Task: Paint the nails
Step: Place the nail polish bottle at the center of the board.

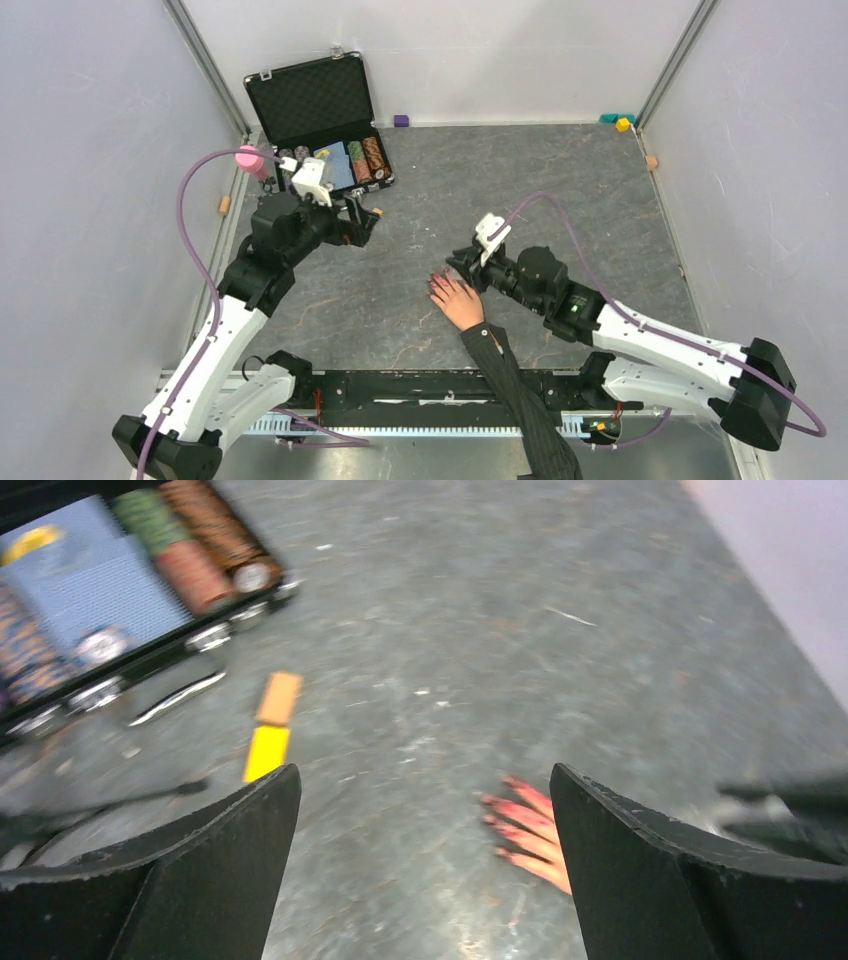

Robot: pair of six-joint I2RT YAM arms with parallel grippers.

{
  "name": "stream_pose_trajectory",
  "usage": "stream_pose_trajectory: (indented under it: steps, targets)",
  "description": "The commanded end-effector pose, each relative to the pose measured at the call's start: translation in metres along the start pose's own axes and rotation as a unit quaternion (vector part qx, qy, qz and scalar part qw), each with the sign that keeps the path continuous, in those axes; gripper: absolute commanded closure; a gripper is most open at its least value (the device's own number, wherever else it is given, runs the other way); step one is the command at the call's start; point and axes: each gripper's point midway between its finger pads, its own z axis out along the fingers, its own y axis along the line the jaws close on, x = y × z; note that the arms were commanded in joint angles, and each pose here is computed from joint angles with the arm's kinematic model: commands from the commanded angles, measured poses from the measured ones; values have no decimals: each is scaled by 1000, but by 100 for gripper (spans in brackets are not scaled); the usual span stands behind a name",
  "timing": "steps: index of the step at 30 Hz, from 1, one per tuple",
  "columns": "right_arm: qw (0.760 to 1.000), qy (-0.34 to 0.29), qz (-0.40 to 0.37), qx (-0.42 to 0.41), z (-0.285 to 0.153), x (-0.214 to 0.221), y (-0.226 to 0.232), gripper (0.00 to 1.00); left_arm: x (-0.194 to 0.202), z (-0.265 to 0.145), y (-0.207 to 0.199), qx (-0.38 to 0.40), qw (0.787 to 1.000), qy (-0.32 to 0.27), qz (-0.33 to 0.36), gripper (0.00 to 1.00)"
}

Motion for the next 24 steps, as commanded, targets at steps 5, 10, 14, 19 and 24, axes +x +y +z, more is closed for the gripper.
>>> stream_pose_trajectory:
  steps: [5, 10, 14, 19, 24]
  targets:
    - [993, -83, 0, -87, 4, 12, 54, 100, 8, -17, 75, -181, 983, -5, -7, 0]
    - [991, -66, -16, -115, 16, 37, 75, 100, 10, -16, 76, -181, 983, -3, -10, 0]
    - [990, -50, -24, -127, 27, 54, 85, 100, 10, -17, 75, -178, 984, -9, -9, 0]
    - [991, -31, -31, -129, 37, 76, 91, 99, 10, -19, 78, -189, 982, -11, -13, 0]
    - [992, -15, -40, -116, 44, 96, 91, 97, 8, -21, 82, -200, 979, -19, -18, 0]
